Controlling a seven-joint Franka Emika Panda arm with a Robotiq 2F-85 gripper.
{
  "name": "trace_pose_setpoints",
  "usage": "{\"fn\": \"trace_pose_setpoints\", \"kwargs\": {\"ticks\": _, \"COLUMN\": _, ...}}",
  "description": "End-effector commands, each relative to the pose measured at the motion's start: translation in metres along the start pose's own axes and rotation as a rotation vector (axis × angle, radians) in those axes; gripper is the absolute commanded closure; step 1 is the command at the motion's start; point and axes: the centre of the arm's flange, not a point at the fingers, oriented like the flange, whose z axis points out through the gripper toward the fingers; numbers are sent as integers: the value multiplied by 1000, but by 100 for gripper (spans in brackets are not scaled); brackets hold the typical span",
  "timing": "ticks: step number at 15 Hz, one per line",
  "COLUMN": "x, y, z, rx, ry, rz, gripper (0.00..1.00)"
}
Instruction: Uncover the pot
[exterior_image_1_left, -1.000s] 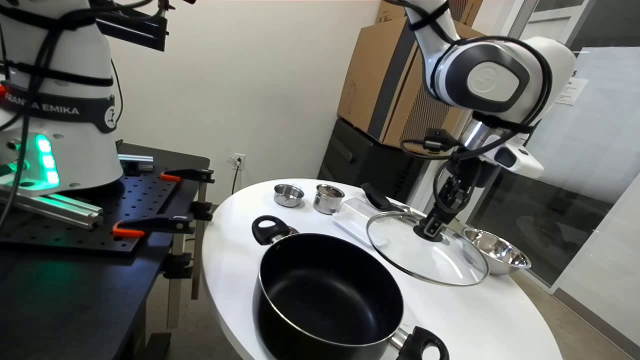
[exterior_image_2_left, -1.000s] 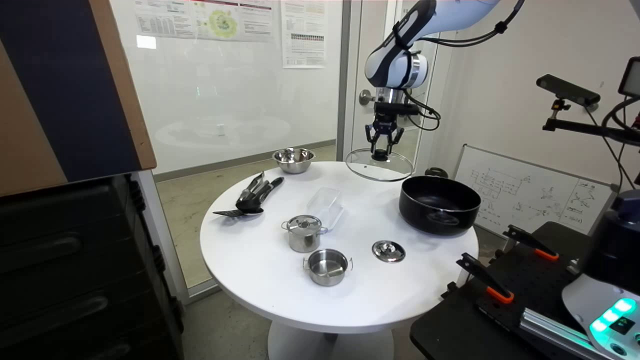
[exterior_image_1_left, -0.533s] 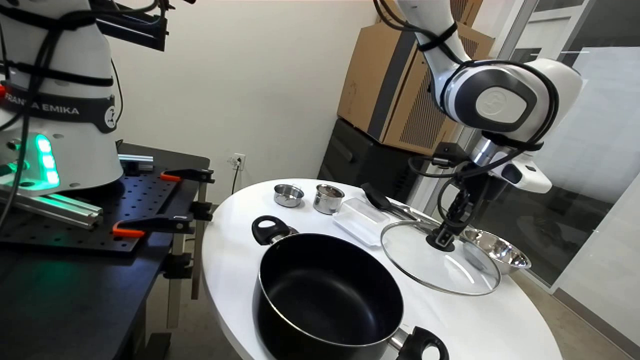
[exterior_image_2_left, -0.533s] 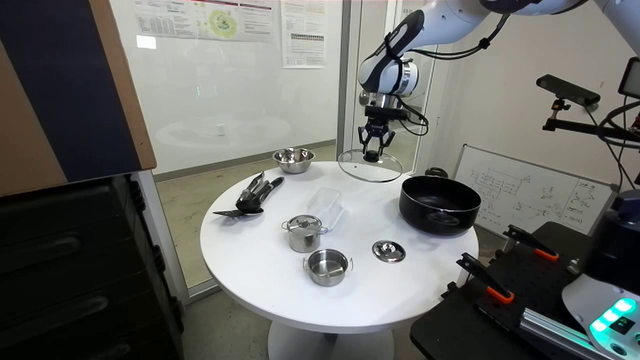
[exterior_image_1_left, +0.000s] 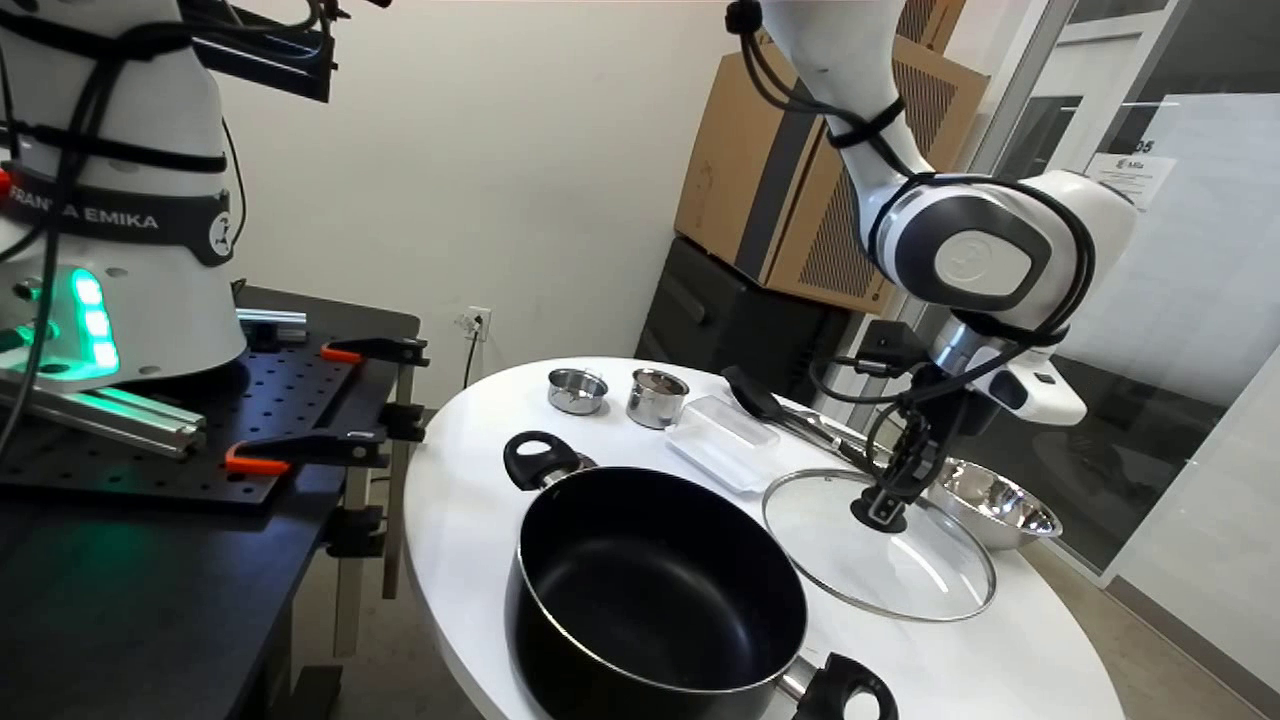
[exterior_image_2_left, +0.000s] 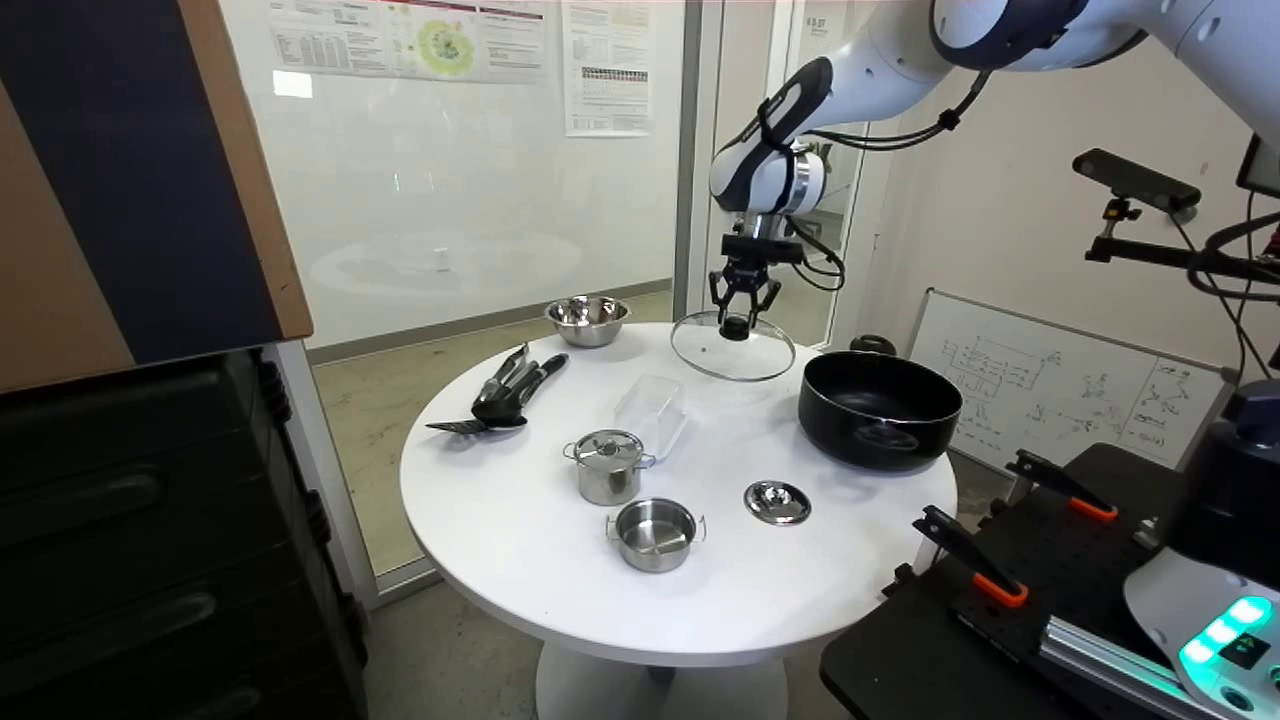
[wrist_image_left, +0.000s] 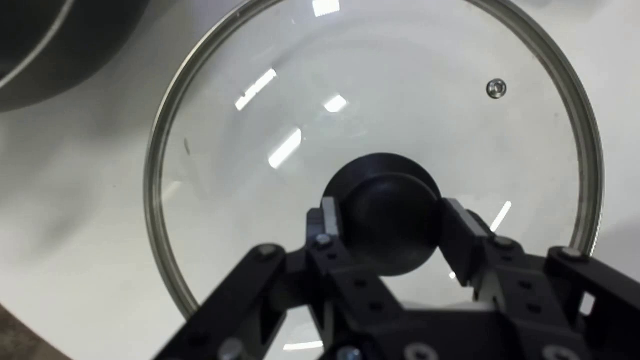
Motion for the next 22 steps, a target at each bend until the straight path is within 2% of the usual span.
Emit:
{"fn": "trace_pose_setpoints", "kwargs": {"ticks": 1, "x": 11, "y": -18, "z": 11, "rx": 26, "ry": 15, "rz": 14, "gripper": 75}}
{"fn": "trace_pose_setpoints", "kwargs": {"ticks": 9, "x": -1, "y": -25, "z": 45, "rx": -1, "ry": -18, "rz": -11, "gripper": 75}}
{"fn": "trace_pose_setpoints", "kwargs": {"ticks": 19, "x": 2, "y": -25, "z": 56, "rx": -8, "ry": -25, "rz": -4, "gripper": 75}}
{"fn": "trace_pose_setpoints", "kwargs": {"ticks": 20, "x": 3, "y": -25, "z": 56, "rx": -8, "ry": -24, "rz": -2, "gripper": 25}}
{"fn": "trace_pose_setpoints", "kwargs": {"ticks": 22, "x": 4, "y": -25, "z": 54, "rx": -6, "ry": -20, "rz": 3, "gripper": 18}}
